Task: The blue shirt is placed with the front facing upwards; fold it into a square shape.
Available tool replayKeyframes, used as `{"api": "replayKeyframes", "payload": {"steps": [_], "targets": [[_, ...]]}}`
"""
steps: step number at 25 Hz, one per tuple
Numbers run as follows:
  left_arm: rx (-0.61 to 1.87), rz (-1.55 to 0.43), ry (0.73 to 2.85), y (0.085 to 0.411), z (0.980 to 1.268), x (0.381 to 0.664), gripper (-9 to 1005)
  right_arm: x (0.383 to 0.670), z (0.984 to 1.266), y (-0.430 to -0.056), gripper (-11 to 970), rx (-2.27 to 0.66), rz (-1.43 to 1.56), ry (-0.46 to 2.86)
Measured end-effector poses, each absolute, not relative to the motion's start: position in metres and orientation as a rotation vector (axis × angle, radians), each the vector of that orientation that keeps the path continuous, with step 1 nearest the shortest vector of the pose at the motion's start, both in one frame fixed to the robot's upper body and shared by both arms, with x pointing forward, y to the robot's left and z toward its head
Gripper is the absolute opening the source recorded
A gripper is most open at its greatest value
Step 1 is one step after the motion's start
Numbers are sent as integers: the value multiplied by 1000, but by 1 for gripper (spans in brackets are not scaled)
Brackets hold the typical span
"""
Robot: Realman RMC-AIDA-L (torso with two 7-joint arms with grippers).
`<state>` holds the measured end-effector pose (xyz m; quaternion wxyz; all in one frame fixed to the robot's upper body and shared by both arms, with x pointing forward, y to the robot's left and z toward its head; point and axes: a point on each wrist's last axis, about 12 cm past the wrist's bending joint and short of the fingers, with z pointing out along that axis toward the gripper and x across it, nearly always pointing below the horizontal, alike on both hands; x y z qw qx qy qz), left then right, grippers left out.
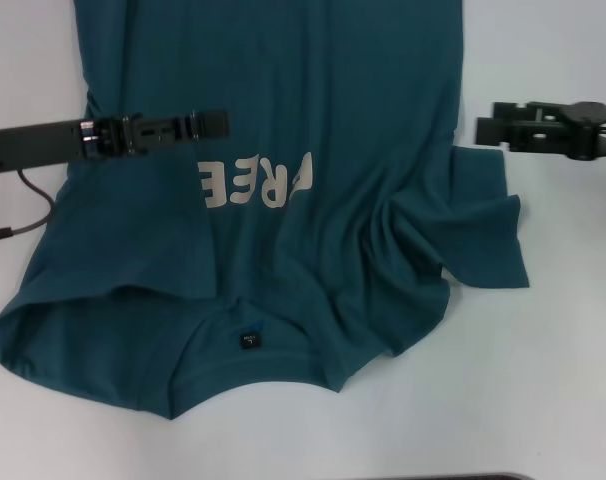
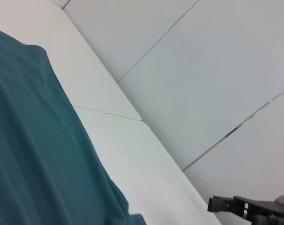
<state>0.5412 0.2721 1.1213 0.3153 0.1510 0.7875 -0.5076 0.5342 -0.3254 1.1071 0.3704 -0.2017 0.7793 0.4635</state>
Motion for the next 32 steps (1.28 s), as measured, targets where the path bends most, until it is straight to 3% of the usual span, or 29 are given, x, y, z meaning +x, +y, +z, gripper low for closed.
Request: {"api": "replayKeyframes", "payload": {"steps": [7, 12, 15, 25, 32], "targets": [[432, -1361, 2063, 271, 1118, 535, 651, 520, 1107, -364, 910, -452, 1133, 2164], [445, -1359, 2069, 274, 1113, 532, 849, 512, 1106, -380, 932, -371, 1117, 2263], [462, -1360, 2074, 280, 1105, 530, 897, 509, 1104, -385, 929, -322, 1110, 2288], [438, -1373, 2078, 289, 1089, 518, 894, 515, 1093, -385, 921, -180, 1060, 2402], [440, -1378, 2073, 288, 1088, 517, 892, 521, 1078, -366, 915, -167, 1072, 2429]]}}
